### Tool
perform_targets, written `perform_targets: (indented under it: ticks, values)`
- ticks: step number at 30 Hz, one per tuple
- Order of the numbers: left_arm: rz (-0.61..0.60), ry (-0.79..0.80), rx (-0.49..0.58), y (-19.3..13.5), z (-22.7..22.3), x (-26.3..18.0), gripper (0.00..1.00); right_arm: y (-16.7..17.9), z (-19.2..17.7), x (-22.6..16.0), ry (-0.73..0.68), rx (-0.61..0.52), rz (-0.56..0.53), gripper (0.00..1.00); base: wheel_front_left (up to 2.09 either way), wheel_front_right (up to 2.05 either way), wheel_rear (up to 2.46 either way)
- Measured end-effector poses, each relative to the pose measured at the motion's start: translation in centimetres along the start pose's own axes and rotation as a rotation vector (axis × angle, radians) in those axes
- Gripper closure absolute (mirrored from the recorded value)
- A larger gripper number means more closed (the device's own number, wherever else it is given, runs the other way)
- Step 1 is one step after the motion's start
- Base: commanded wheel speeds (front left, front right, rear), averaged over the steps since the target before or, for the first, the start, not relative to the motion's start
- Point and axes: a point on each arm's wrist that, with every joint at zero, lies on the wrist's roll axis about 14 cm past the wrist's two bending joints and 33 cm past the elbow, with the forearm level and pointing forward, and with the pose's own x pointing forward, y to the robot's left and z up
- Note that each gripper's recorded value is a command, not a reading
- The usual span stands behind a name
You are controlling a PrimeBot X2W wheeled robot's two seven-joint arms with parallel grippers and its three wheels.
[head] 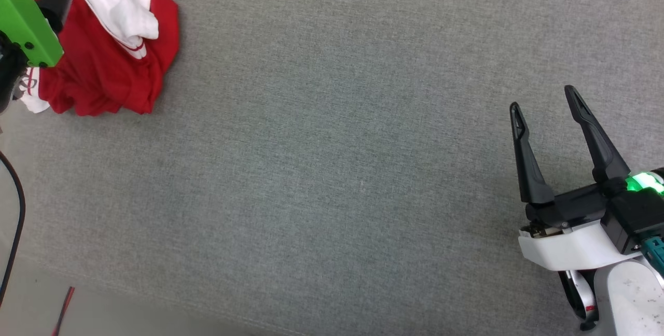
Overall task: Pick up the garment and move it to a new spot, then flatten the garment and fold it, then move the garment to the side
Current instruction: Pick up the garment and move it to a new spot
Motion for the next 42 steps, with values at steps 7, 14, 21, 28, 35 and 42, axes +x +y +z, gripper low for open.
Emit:
perform_targets:
  ticks: [7,14,21,28,35,42]
  values:
    - [-0.066,0.351,-0.007,-2.2,-6.8,1.6,0.00,-1.3,-1.9,-0.2,0.039,-0.006,-0.021,0.00,0.00,0.00,0.00]
    - [-0.065,0.569,-0.038,-2.9,-12.5,2.1,0.00,-2.0,-3.0,-0.3,0.060,-0.005,-0.037,0.00,0.00,0.00,0.00]
    - [-0.054,0.627,-0.005,-3.1,-13.7,2.6,0.57,-2.5,-3.0,-0.6,0.068,-0.011,-0.053,0.00,0.00,0.00,0.00]
    - [-0.063,0.503,0.020,-3.4,-11.4,2.4,1.00,-2.5,-1.5,-0.7,0.042,-0.016,-0.063,0.00,0.00,0.00,0.00]
    - [-0.128,0.266,0.130,-4.9,-4.8,0.9,1.00,-1.3,0.7,-1.0,0.008,-0.003,-0.057,0.00,0.00,0.00,0.00]
    - [-0.234,0.070,0.302,-8.4,1.1,-2.7,1.00,0.3,3.4,-1.5,-0.040,0.014,-0.041,0.00,0.00,0.00,0.00]
